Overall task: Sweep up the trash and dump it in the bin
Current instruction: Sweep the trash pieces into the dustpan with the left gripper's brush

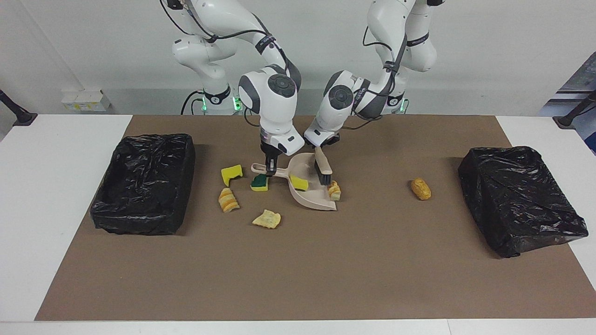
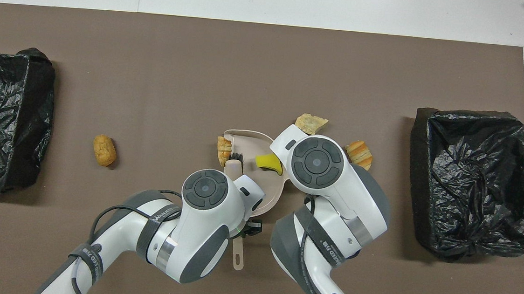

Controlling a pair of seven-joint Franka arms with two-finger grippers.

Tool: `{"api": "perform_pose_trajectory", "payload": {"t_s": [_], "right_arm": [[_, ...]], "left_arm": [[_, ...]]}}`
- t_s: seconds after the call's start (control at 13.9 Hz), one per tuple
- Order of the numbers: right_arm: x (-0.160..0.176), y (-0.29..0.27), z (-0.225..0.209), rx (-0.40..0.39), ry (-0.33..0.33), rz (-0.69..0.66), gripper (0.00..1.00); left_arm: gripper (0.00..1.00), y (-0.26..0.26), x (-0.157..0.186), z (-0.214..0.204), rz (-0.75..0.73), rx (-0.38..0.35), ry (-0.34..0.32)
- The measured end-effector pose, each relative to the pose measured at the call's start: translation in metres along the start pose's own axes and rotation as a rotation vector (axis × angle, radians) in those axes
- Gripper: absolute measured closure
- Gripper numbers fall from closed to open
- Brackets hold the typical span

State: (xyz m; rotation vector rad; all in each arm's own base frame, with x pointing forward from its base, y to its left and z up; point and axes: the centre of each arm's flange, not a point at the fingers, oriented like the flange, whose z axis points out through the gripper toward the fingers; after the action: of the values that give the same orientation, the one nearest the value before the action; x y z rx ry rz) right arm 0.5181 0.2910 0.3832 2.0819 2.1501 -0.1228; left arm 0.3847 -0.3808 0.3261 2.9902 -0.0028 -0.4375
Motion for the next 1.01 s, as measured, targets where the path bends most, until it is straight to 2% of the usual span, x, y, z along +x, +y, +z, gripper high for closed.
{"api": "perform_pose_trajectory", "payload": {"t_s": [0.14, 0.36, 0.43, 0.65, 0.72, 0.87, 1.01], "right_arm": [[0.0, 0.0, 0.0, 0.001, -0.001, 0.0, 0.68], [0.0, 0.0, -0.001, 0.0, 0.0, 0.0, 0.68], [0.0, 0.0, -0.002, 0.0, 0.0, 0.0, 0.68], [0.001, 0.0, -0.004, 0.002, -0.002, 0.0, 0.68], [0.001, 0.001, -0.004, 0.002, -0.002, 0.0, 0.68], [0.001, 0.001, -0.004, 0.002, -0.002, 0.0, 0.68], [0.001, 0.0, -0.004, 0.003, -0.002, 0.0, 0.68]], "left_arm": [[0.73, -0.007, 0.009, -0.016, -0.022, 0.002, -0.023], [0.73, -0.053, 0.027, -0.045, -0.094, 0.021, -0.113], [0.73, -0.071, 0.033, -0.055, -0.109, 0.028, -0.122], [0.73, -0.123, 0.063, -0.084, -0.074, 0.069, -0.085], [0.73, -0.143, 0.073, -0.093, -0.053, 0.088, -0.096], [0.73, -0.182, 0.098, -0.122, -0.023, 0.138, -0.154], [0.73, -0.216, 0.124, -0.151, -0.027, 0.155, -0.197]]}}
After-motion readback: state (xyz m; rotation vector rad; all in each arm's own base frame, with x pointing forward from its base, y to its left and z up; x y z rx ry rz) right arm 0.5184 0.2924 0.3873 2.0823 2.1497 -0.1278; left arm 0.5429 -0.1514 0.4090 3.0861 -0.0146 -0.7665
